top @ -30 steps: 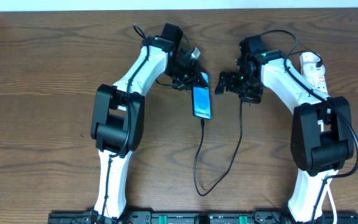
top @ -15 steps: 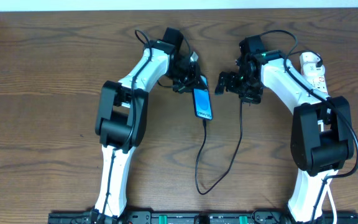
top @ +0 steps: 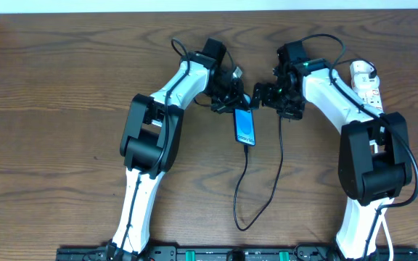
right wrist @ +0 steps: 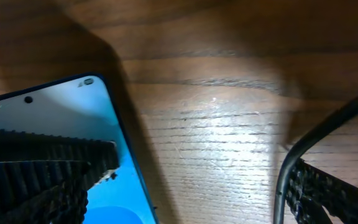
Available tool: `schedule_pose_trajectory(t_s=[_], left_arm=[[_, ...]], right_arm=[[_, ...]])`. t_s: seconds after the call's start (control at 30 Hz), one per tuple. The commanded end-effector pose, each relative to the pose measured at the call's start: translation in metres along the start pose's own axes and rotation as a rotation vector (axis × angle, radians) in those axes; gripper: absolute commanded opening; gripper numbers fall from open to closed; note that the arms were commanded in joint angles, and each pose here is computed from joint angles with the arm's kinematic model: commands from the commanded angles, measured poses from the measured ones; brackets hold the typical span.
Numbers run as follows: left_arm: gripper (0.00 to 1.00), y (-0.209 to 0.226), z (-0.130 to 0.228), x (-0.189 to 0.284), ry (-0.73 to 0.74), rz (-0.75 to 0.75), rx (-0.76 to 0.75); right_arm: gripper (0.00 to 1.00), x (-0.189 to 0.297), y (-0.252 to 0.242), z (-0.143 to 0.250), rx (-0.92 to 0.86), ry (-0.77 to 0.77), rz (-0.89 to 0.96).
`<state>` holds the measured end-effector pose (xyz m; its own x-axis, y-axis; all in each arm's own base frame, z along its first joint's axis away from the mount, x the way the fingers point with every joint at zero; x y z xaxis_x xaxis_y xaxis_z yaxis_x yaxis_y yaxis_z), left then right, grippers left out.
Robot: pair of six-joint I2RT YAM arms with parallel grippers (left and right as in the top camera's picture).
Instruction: Plug charger to phone and switch on socket
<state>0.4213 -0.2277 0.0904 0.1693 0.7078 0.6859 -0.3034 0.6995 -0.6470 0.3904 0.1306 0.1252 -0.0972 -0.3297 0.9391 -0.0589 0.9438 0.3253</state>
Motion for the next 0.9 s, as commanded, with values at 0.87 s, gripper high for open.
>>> schedule_pose_trajectory(t_s=[0.87], left_arm=[[0.08, 0.017, -0.017, -0.011, -0.092, -0.087, 0.126]], right_arm=[[0.99, 0.0, 0.006, 0.002, 0.021, 0.002, -0.012]])
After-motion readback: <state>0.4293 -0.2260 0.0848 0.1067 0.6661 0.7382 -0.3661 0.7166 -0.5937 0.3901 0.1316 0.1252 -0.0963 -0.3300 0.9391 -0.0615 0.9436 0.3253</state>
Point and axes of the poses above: each gripper's point midway between its finger pads, its own x axis back along the fingers, its own y axis along the line the jaws close on, z = x × y, the point moved 10 cm from there along x, back along the fingers, and after that the axes turned 13 degrees about x, right-handed, at the moved point
